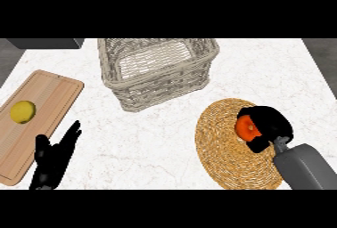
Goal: Pick the squash from the placemat and place it in the basket
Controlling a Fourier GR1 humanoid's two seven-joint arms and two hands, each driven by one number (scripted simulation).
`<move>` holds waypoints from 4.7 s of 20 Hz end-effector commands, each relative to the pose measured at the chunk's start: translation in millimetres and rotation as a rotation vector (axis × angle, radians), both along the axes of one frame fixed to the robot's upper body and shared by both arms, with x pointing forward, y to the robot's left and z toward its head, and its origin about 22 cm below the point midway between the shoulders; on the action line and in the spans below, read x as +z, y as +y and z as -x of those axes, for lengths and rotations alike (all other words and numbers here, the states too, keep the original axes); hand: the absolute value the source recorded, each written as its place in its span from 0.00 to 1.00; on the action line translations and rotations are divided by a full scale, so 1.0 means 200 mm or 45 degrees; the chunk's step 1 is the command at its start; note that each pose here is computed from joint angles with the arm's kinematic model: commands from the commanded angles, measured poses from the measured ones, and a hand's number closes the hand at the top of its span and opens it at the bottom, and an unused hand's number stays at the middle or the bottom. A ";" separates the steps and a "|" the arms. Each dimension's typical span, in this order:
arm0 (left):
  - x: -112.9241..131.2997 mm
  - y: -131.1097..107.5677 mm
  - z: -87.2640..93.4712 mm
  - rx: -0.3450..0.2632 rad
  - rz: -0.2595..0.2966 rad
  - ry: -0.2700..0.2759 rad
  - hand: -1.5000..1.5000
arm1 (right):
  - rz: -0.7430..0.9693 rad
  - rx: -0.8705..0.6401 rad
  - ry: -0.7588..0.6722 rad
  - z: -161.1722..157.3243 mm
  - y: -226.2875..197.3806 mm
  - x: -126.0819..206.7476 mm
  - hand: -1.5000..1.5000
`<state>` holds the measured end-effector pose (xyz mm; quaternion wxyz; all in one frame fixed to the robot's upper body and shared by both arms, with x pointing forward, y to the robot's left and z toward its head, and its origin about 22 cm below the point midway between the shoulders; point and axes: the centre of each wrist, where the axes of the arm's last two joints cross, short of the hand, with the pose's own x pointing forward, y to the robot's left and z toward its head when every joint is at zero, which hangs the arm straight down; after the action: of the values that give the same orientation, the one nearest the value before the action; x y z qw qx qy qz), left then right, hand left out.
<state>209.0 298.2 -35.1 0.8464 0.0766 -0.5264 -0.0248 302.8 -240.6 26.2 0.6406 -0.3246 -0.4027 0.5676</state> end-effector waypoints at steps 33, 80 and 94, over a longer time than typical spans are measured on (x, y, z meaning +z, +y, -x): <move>-0.05 -0.12 -0.06 -0.078 0.017 0.118 0.50 | -1.054 0.038 -0.770 0.40 1.32 0.82 1.00; -0.07 -0.05 -0.02 -0.007 0.001 0.109 0.50 | -0.870 -0.518 -0.866 -0.67 1.12 0.71 1.00; -0.04 0.00 0.04 -0.011 0.031 0.102 0.50 | -0.862 -0.362 -0.927 -0.77 0.92 0.75 0.00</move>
<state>209.1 294.1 -29.9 0.8455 0.0705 -0.5281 -0.0341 450.3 -39.2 179.0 0.6021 -0.3329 -0.7007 0.1887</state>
